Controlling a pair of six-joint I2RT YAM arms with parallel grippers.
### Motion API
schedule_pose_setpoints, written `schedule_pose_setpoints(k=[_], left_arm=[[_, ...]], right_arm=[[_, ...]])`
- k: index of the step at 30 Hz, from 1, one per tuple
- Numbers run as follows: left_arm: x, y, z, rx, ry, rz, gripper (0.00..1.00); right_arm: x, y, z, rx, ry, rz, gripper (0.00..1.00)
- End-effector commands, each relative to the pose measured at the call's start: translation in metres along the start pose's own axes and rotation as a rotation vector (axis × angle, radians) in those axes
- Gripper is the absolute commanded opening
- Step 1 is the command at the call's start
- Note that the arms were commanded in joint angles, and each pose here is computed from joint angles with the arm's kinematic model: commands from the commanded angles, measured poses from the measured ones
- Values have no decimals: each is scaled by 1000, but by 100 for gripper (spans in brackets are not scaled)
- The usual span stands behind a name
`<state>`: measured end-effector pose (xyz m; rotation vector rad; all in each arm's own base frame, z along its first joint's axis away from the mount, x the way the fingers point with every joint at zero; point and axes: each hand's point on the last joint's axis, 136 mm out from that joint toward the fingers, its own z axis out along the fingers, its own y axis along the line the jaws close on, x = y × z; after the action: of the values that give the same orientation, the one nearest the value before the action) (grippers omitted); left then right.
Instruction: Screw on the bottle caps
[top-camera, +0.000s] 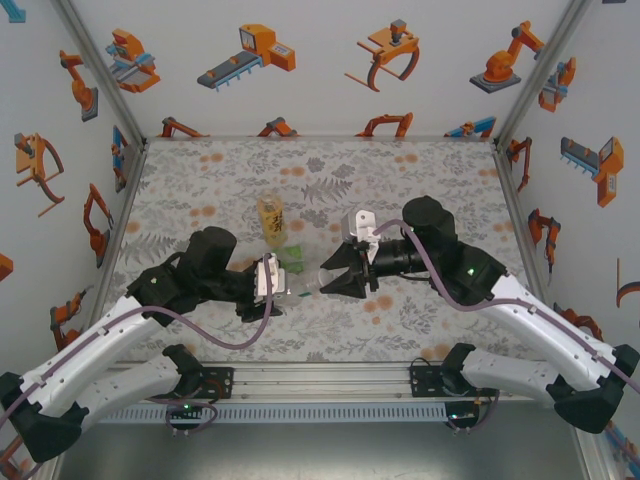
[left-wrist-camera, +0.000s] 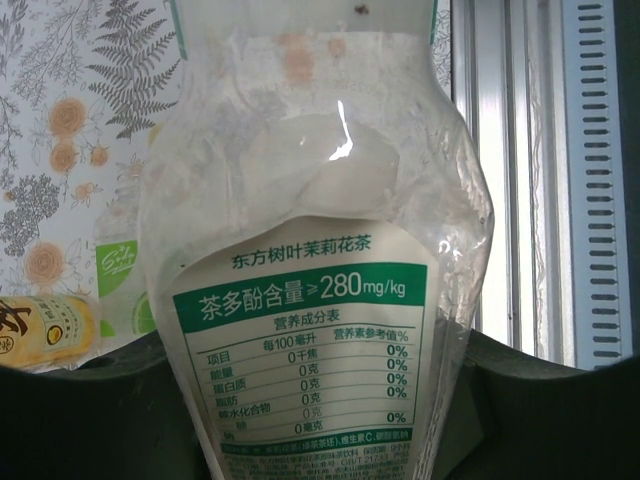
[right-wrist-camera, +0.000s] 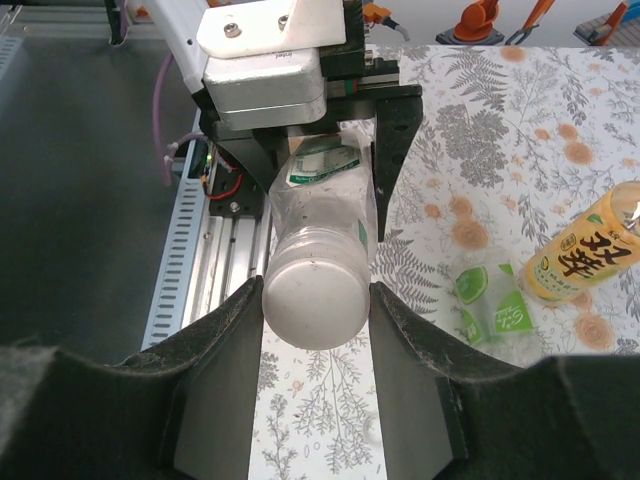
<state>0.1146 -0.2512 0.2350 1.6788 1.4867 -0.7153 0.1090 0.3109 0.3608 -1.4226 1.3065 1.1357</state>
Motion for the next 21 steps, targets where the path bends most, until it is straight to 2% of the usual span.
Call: schedule_pose_setpoints(k=[1, 8, 21], left_arm=[[-19, 2, -5, -12, -77, 44, 0], [-17, 9, -7, -61, -67, 49, 0], [-13, 23, -10, -155, -42, 50, 0]], right_arm=[[8, -3, 3, 32, 11, 41, 0], [11, -20, 3, 129, -12, 141, 0], [17, -62, 0, 343, -115, 563, 0]])
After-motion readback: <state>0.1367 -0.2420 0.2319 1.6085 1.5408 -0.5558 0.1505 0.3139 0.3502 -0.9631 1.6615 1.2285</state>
